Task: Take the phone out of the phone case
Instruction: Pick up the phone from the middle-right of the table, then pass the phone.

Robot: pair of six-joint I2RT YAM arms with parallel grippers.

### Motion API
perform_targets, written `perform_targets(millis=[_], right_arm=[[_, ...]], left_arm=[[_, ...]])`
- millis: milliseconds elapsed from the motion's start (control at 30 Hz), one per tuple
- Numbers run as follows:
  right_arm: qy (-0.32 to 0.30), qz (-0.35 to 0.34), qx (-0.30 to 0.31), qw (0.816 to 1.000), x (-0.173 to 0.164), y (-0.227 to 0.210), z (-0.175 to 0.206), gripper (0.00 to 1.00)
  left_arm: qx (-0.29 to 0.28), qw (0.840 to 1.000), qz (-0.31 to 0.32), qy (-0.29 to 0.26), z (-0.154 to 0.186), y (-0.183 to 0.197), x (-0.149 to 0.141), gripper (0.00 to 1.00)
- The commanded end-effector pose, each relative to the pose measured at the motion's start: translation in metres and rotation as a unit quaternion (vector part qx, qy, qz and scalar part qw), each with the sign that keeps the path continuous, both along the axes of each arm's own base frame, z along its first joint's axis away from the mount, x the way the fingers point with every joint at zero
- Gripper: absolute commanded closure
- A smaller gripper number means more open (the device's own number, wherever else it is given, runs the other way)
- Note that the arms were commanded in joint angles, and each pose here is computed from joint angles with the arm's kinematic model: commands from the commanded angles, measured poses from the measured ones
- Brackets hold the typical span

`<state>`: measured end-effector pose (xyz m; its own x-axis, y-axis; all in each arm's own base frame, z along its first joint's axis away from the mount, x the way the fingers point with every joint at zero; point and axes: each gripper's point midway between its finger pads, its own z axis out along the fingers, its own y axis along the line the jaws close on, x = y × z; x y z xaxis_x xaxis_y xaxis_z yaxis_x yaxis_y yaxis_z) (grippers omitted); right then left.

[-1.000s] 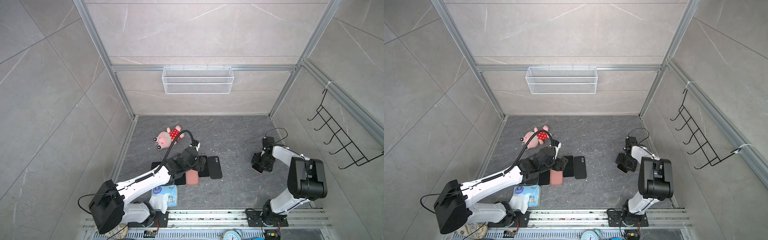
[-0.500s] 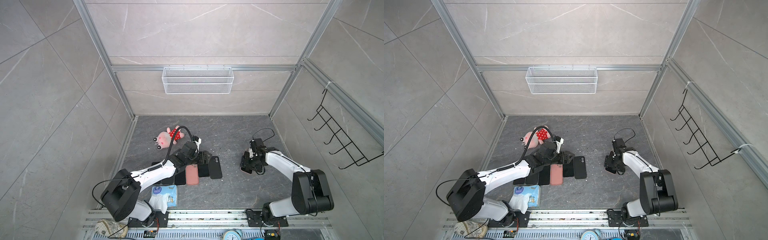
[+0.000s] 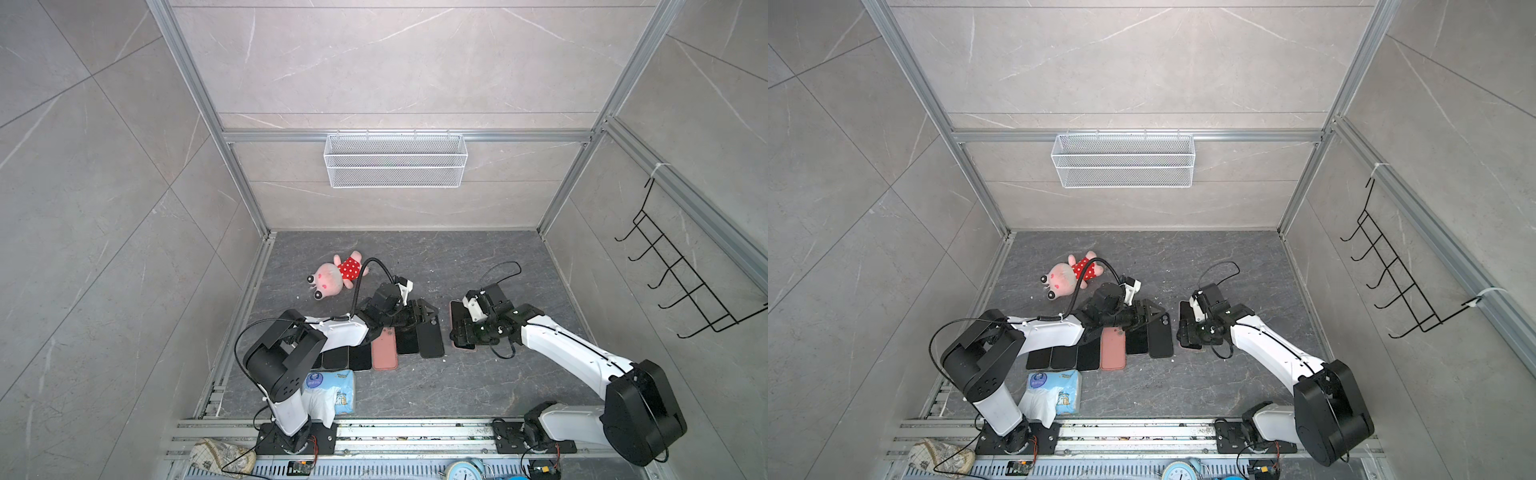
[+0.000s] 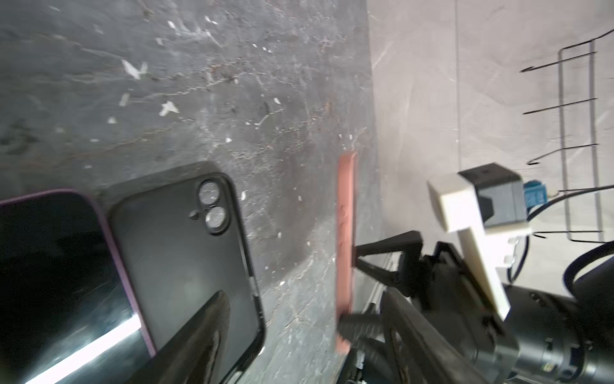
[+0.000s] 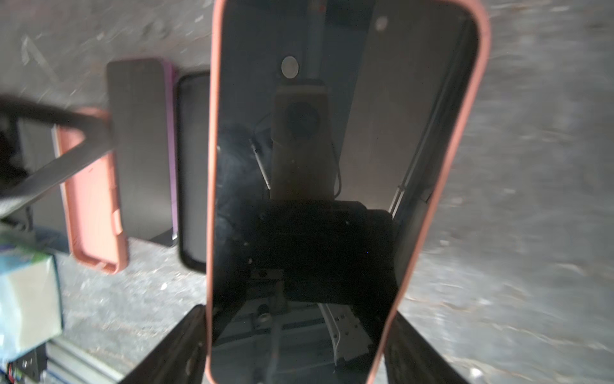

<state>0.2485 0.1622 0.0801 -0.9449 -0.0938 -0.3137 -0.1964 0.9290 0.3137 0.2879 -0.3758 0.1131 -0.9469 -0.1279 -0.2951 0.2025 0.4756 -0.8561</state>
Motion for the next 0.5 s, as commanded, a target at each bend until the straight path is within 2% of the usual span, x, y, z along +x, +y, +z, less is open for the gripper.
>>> perform_targets(millis=[0,233,467], right_arm=[[-0.032,0.038,0.023,0.998,0.005,0.021,0.015,0.84],[-0.044,0.066,0.039,0.996,0.003,0.039,0.024,0.87],[-0.051,0.087,0.053,0.993,0.000,0.052,0.029,0.89]], left_arm=[[-0.067,0.997,-0.014,-0.020,0.034,-0.016,0.009,0.27],[-0.072,0.997,-0.024,0.002,0.020,-0.020,0.006,0.35],[-0.085,0.996,-0.031,0.017,0.015,-0.026,0.007,0.53]])
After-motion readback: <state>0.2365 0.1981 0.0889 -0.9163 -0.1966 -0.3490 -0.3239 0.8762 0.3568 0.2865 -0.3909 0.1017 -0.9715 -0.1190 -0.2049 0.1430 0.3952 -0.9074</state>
